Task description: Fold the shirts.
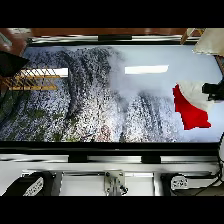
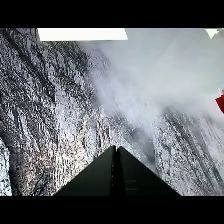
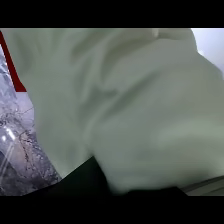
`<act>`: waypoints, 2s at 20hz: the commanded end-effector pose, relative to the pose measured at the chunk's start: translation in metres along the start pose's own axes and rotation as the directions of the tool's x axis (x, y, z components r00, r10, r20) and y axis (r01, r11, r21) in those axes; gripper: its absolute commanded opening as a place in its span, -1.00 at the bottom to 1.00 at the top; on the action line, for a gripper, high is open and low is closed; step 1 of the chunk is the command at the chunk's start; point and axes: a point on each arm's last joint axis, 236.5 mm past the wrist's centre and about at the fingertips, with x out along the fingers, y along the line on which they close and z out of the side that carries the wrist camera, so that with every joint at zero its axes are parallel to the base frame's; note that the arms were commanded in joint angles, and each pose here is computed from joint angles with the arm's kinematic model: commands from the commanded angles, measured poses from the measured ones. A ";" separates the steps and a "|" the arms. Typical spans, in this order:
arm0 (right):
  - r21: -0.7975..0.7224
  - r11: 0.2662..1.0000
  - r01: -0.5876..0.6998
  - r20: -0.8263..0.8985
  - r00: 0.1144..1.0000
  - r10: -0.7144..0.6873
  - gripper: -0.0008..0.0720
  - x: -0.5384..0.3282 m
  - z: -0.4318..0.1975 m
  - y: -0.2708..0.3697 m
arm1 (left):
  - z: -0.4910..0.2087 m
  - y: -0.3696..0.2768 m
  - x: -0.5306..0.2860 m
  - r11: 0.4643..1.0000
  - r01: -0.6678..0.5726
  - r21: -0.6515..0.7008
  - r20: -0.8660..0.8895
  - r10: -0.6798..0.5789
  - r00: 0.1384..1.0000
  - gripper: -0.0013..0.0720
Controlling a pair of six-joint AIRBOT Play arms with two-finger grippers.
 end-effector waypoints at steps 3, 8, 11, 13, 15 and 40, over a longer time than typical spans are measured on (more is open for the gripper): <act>0.073 0.997 0.002 -0.196 0.981 0.012 -0.77 0.042 -0.050 0.012 | -0.001 0.000 0.000 1.000 0.001 0.009 -0.005 -0.001 1.000 -0.86; 0.071 0.993 0.090 -0.349 0.935 -0.059 0.41 0.060 -0.093 0.001 | -0.001 0.000 0.000 1.000 0.001 0.009 -0.006 -0.001 1.000 -0.86; 0.034 0.976 0.214 -0.335 0.923 -0.191 0.41 0.025 -0.092 -0.040 | -0.001 0.000 0.000 1.000 0.001 0.008 -0.006 -0.001 1.000 -0.86; 0.123 0.976 0.180 -0.169 0.973 -0.158 0.41 -0.009 -0.059 -0.049 | -0.002 0.002 0.003 1.000 0.000 0.006 -0.011 0.000 1.000 -0.86; 0.165 0.986 0.034 0.135 0.989 -0.057 0.41 -0.055 -0.001 -0.034 | -0.007 0.011 0.017 1.000 -0.013 0.027 -0.039 0.014 0.999 -0.86; -0.247 0.873 -0.420 -0.062 0.906 0.418 0.72 -0.058 -0.062 0.236 | -0.211 0.099 0.143 0.953 -0.235 0.189 -0.737 0.297 0.608 0.62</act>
